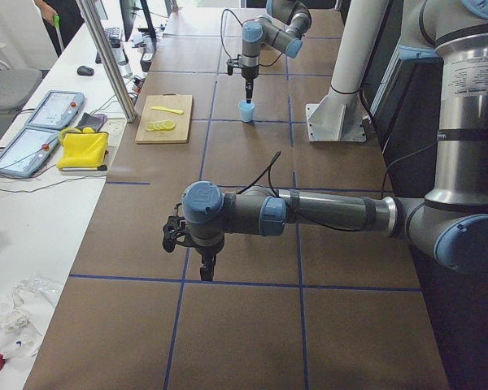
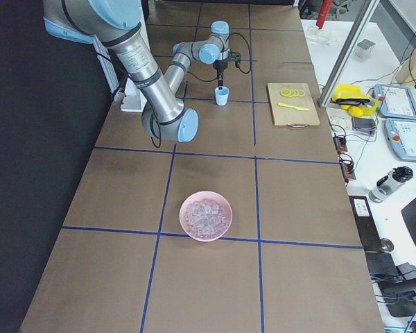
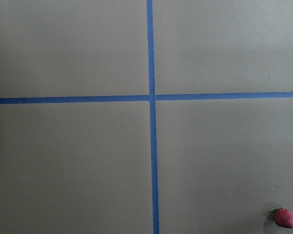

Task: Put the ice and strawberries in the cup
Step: 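Open the right gripper to drop the ice cube into the cup, then move the right gripper toward the bowl while the left gripper reaches for the strawberry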

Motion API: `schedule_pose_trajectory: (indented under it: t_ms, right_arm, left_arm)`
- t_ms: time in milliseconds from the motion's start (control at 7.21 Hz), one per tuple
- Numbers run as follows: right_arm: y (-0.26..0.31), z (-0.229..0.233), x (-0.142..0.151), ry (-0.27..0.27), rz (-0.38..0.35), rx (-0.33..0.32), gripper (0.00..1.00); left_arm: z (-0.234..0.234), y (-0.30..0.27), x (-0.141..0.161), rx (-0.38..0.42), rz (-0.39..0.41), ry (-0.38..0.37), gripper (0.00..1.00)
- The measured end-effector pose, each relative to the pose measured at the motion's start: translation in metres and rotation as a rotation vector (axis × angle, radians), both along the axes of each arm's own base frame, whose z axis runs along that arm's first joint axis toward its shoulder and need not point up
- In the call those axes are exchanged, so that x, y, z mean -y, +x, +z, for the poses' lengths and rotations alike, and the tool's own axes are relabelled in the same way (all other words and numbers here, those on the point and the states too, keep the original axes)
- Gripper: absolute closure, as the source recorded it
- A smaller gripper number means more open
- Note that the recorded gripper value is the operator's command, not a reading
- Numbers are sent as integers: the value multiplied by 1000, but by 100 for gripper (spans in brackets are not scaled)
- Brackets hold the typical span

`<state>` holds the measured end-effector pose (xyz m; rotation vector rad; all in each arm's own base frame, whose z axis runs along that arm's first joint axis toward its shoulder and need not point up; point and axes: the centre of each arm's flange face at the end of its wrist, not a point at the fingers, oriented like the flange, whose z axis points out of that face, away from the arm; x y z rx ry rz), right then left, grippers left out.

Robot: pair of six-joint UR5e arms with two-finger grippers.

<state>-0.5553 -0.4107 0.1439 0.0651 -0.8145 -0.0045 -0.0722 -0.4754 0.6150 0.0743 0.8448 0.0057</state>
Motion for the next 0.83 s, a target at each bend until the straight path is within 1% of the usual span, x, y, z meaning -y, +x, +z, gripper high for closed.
schedule_pose_trajectory:
  t_ms: [416, 555, 694, 832]
  right_arm:
    - [3, -2, 1, 3, 4, 5, 1]
    - [11, -4, 8, 0, 13, 11, 1]
    - [33, -2, 23, -17, 26, 23, 1]
    - [72, 13, 39, -43, 31, 43, 1]
  left_arm:
    - [-3, 0, 1, 2, 0, 6, 0]
    - [-8, 1, 3, 6, 4, 26, 0]
    - [-15, 6, 6, 10, 15, 66, 0]
    - [-22, 18, 10, 11, 28, 96, 0]
